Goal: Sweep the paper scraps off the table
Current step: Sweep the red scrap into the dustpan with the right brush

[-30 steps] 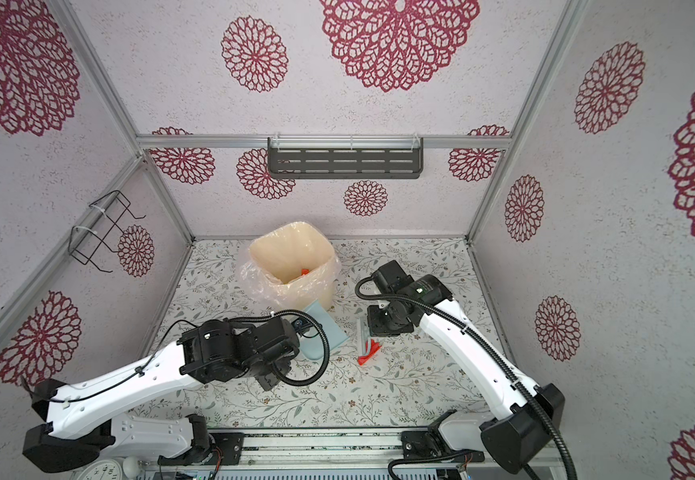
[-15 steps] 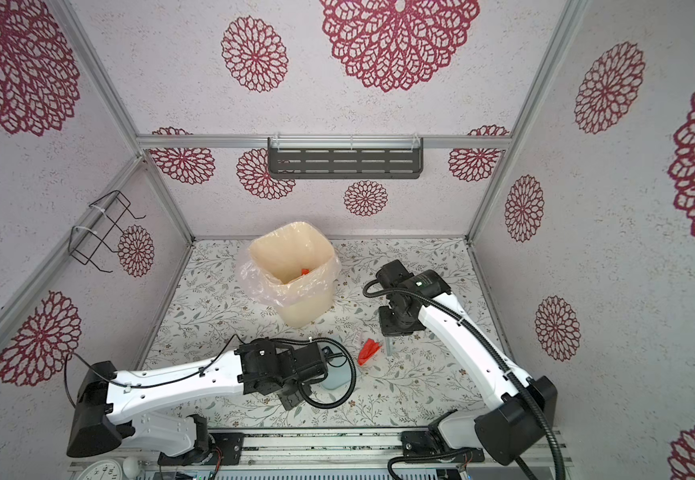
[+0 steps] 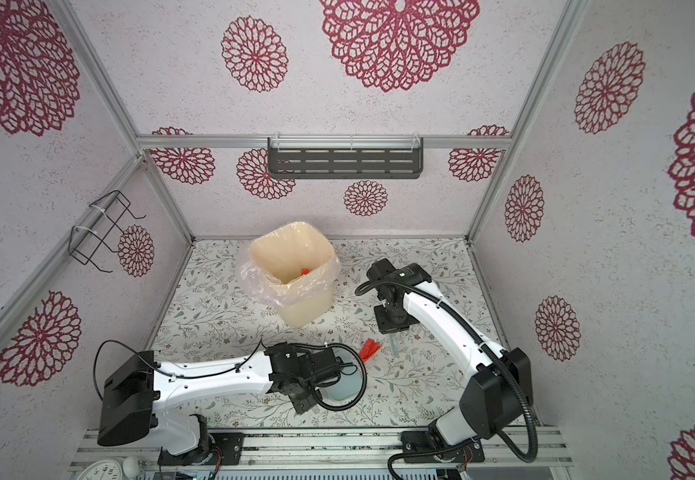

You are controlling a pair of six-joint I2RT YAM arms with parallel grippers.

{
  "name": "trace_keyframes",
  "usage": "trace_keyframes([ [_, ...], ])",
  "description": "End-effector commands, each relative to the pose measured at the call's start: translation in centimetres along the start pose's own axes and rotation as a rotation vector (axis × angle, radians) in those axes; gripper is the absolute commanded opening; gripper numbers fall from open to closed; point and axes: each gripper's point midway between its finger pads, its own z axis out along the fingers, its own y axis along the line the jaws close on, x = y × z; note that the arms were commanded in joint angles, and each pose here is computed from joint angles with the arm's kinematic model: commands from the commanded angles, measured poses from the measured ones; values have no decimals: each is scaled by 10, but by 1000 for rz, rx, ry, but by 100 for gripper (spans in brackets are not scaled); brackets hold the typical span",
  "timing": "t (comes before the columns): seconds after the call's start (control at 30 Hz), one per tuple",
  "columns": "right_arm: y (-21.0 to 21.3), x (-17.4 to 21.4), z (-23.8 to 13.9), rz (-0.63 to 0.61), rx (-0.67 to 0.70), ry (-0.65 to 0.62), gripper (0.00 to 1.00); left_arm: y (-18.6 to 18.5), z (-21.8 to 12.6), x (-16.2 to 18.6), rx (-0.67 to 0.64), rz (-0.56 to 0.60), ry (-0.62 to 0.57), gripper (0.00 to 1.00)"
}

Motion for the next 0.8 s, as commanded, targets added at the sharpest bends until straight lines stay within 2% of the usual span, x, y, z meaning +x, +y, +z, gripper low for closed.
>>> trace_keyframes([
  [0.0, -6, -8, -7, -16, 28, -28, 0, 1, 8, -3, 29, -22, 16, 0],
  [0.2, -5, -13, 1, -39, 42, -10, 0, 5, 17, -1, 40, -66, 56, 0],
  [0.77, 14, -9, 20, -131, 21, 67, 0, 27, 25, -23, 34, -156, 21, 0],
])
